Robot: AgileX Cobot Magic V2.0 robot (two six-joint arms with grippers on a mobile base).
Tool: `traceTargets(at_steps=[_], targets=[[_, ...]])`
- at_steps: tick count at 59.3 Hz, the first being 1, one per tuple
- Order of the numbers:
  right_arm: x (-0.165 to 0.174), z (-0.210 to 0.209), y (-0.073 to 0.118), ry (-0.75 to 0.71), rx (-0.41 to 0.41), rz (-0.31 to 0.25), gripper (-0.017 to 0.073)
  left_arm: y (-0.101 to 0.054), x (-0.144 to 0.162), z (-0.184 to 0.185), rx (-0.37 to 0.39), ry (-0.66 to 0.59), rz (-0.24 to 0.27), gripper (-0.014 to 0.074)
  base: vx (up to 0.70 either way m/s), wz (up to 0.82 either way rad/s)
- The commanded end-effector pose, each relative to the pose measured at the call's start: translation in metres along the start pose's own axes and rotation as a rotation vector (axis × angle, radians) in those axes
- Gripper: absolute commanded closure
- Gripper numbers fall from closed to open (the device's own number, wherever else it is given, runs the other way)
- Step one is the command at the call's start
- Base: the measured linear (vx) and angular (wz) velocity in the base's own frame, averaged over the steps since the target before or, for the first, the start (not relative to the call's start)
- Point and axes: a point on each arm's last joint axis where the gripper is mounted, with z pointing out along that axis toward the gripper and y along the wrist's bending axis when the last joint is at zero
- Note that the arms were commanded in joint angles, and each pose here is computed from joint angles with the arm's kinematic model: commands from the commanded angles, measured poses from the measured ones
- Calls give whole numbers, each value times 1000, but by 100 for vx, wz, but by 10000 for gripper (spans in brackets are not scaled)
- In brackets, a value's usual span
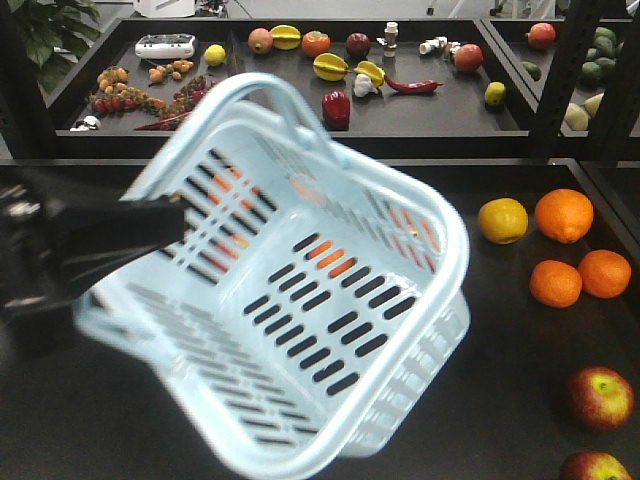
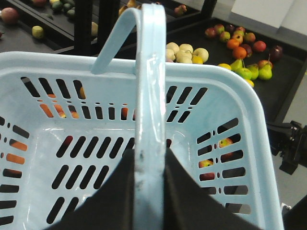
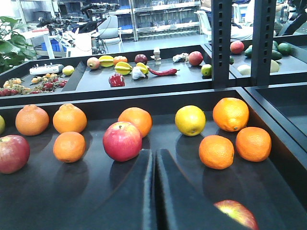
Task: Pick three apples into basket with both arms
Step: 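Swing the left gripper over the table and lower the basket onto it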
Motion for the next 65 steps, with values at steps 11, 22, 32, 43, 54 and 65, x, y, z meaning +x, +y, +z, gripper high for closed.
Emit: traceTargets(at_steps=[11, 22, 32, 43, 54, 65], targets=[[-5, 1, 1, -60, -3, -24, 564, 31, -33, 72, 161, 82, 109, 599, 0, 0], [-5, 1, 1, -60, -3, -24, 564, 61, -30, 127, 253, 176, 153, 599, 0, 0], [-5, 1, 1, -60, -3, -24, 564, 85, -26, 169, 300, 223, 177, 599, 0, 0], [-5, 1, 1, -60, -3, -24, 564, 95, -17, 199, 358, 314, 260, 597, 0, 0], [-5, 1, 1, -60, -3, -24, 564, 90, -7, 222, 375, 348, 291, 592, 0, 0], [-5, 1, 1, -60, -3, -24, 564, 77, 1, 235, 404, 369, 305, 587, 0, 0]])
